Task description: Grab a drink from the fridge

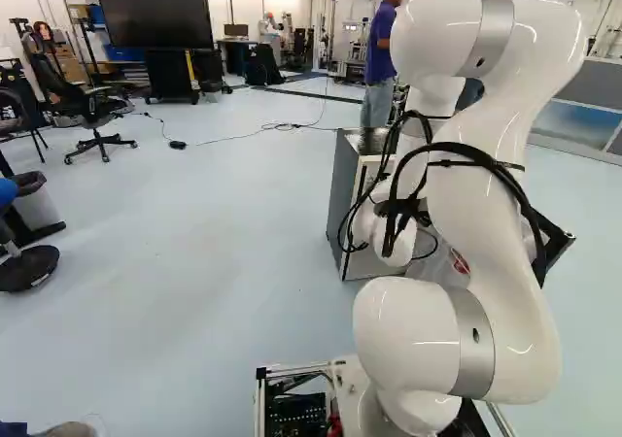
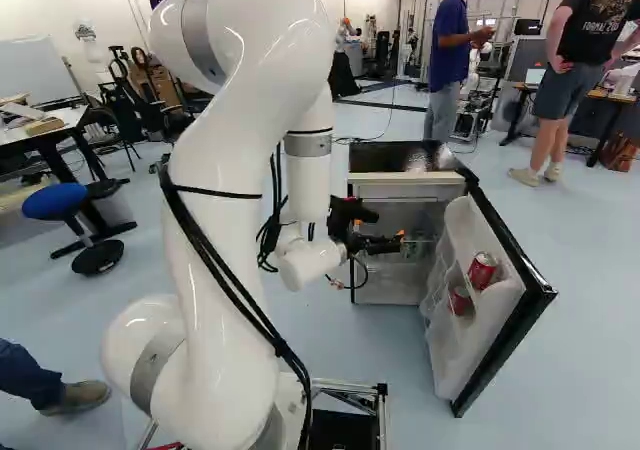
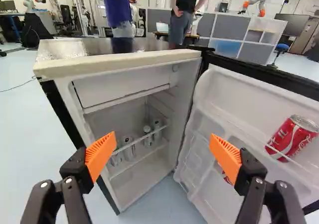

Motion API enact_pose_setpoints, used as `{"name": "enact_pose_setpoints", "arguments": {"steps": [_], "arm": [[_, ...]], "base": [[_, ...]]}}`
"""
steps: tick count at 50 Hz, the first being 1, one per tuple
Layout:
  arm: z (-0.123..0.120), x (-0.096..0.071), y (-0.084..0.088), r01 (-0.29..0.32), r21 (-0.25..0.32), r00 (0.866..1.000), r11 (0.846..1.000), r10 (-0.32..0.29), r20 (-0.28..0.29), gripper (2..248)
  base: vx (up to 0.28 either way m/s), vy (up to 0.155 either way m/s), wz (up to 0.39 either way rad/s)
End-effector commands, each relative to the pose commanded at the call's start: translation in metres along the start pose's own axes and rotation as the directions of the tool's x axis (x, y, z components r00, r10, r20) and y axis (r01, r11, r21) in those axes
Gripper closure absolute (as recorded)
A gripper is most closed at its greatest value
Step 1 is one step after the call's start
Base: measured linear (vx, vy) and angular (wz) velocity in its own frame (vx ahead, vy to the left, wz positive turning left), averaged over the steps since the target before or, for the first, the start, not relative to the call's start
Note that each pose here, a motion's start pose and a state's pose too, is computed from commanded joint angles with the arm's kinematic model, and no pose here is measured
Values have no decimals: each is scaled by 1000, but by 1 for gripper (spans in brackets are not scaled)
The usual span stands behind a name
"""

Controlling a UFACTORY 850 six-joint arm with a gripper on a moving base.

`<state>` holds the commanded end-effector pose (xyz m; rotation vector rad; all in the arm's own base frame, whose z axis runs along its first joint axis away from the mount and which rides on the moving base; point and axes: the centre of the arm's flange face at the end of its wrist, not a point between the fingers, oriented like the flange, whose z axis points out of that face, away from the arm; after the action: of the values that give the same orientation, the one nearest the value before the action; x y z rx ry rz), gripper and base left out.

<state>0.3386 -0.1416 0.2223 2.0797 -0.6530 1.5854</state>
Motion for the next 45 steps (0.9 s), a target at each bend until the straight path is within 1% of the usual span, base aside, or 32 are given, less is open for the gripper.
{"name": "enact_pose_setpoints", "arguments": {"steps": [6,13,30,45], "arm": [[4,-5,2,2,-12,1000,1000,-2,10,3],[8,-7,5,0,-32,1000,999,1,7,3],[21,-5,17,-14,-100,1000,995,12,-22,3],[35,-3,30,-31,-165,999,986,23,-48,3]], "base": [[0,0,0],[0,0,0],[0,0,0],[0,0,0]]}}
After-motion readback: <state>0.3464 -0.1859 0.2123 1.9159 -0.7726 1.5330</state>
